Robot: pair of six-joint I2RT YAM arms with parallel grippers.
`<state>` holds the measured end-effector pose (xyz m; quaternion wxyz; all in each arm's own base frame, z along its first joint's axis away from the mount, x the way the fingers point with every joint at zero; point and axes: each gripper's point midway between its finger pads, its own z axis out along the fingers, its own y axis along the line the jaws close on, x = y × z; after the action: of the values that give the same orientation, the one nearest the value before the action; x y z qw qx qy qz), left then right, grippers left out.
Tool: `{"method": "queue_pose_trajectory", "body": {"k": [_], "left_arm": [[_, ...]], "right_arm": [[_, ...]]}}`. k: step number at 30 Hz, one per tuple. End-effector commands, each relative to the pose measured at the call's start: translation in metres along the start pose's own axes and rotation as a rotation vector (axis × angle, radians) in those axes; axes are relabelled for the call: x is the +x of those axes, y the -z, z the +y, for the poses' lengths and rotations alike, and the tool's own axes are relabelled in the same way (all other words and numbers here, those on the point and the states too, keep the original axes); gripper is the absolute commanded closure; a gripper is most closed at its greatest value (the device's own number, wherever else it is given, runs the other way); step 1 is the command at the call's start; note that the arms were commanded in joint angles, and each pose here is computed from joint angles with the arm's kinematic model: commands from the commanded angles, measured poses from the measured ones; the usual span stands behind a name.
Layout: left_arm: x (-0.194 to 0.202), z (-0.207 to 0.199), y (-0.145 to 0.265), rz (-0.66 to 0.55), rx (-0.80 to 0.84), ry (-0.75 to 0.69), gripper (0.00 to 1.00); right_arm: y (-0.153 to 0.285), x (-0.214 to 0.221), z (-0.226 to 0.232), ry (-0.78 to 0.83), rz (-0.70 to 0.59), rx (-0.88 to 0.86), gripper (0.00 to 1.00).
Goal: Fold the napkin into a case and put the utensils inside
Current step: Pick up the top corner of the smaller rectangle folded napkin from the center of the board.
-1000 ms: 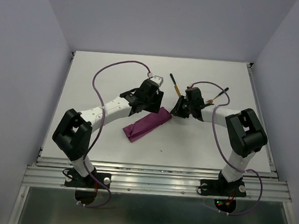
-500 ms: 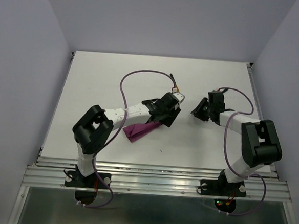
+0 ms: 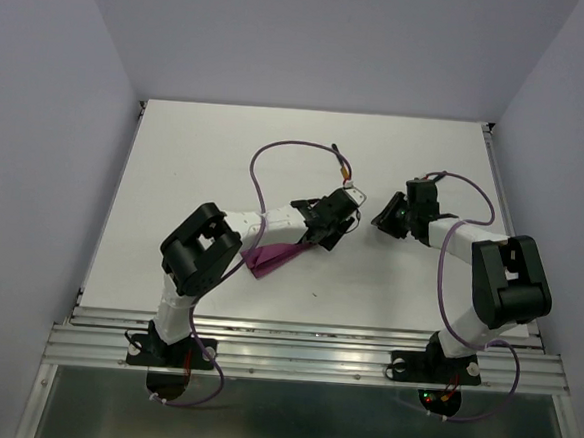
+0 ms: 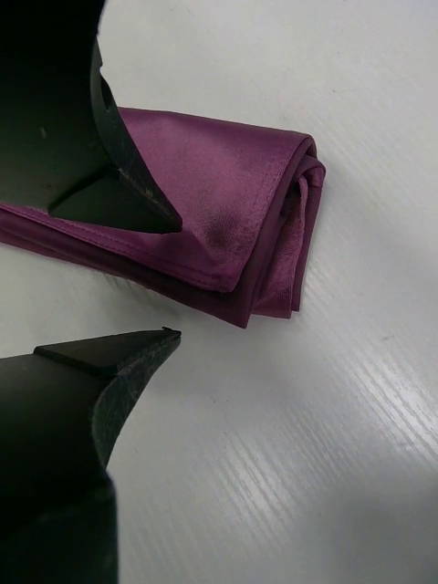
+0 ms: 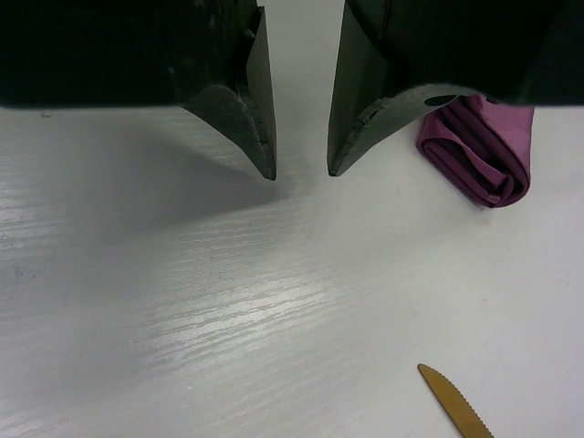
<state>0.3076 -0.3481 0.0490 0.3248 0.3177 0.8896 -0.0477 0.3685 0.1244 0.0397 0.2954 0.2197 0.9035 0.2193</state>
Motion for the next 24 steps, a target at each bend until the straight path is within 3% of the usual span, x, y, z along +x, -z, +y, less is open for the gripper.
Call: {"method": "queue_pose_trajectory", "body": {"k": [1, 10, 15, 18, 24], "left_arm": [[-0.022, 0.004, 0.005, -0.051, -0.035, -0.012, 0.44], [-0.022, 0.006, 0.0, -0.047, -0.052, -0.02, 0.6], [-0.02, 0.005, -0.002, -0.041, -0.052, -0.027, 0.8], [-0.022, 0.001, -0.001, -0.049, -0.022, -0.019, 0.98], [-0.031, 0.001, 0.002, -0.081, 0.061, 0.06, 1.0]], "right_arm": [[0.006, -0.008, 0.008, 0.016, -0.029, -0.034, 0.65], [0.007, -0.009, 0.009, 0.014, -0.032, -0.035, 0.65], [0.008, -0.011, 0.012, 0.023, -0.035, -0.043, 0.65], [0.009, -0.006, 0.011, 0.056, -0.007, -0.044, 0.65], [0.015, -0.009, 0.019, 0.101, -0.002, -0.078, 0.64]]}}
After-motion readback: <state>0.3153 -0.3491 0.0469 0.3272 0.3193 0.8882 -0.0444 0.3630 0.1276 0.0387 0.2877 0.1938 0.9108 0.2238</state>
